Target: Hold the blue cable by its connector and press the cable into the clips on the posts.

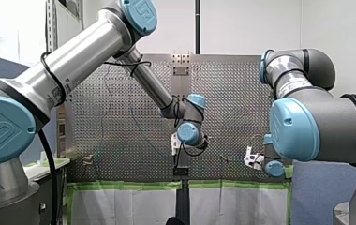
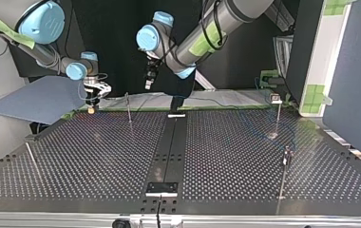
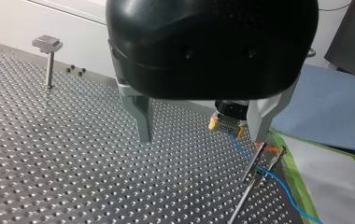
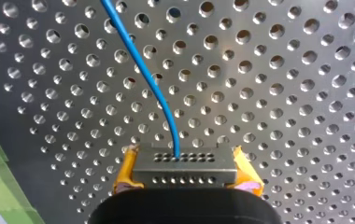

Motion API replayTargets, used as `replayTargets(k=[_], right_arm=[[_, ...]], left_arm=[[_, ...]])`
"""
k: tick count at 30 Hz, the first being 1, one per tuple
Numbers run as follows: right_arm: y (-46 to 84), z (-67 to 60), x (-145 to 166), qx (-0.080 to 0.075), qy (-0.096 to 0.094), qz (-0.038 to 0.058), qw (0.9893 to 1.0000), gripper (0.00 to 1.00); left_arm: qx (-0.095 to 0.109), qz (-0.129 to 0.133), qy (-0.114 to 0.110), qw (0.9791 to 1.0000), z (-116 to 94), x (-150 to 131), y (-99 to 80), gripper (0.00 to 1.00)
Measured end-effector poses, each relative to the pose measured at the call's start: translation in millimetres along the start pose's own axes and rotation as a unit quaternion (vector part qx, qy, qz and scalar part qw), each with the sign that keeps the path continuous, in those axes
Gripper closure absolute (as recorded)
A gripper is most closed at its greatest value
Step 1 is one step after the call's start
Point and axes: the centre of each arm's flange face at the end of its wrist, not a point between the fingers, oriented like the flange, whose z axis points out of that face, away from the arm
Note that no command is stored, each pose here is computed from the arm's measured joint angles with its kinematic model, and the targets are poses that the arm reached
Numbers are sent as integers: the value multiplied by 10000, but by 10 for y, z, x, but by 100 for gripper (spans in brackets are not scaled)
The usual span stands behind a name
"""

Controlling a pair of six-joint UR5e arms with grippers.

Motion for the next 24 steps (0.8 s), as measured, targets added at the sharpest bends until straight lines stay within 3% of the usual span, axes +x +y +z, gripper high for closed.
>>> replayTargets(k=[24], right_arm=[[-23,-12,9,41,-78,-17,10000,100]], left_arm=[[-8,-41,49,10000,-761,-390,242,0]])
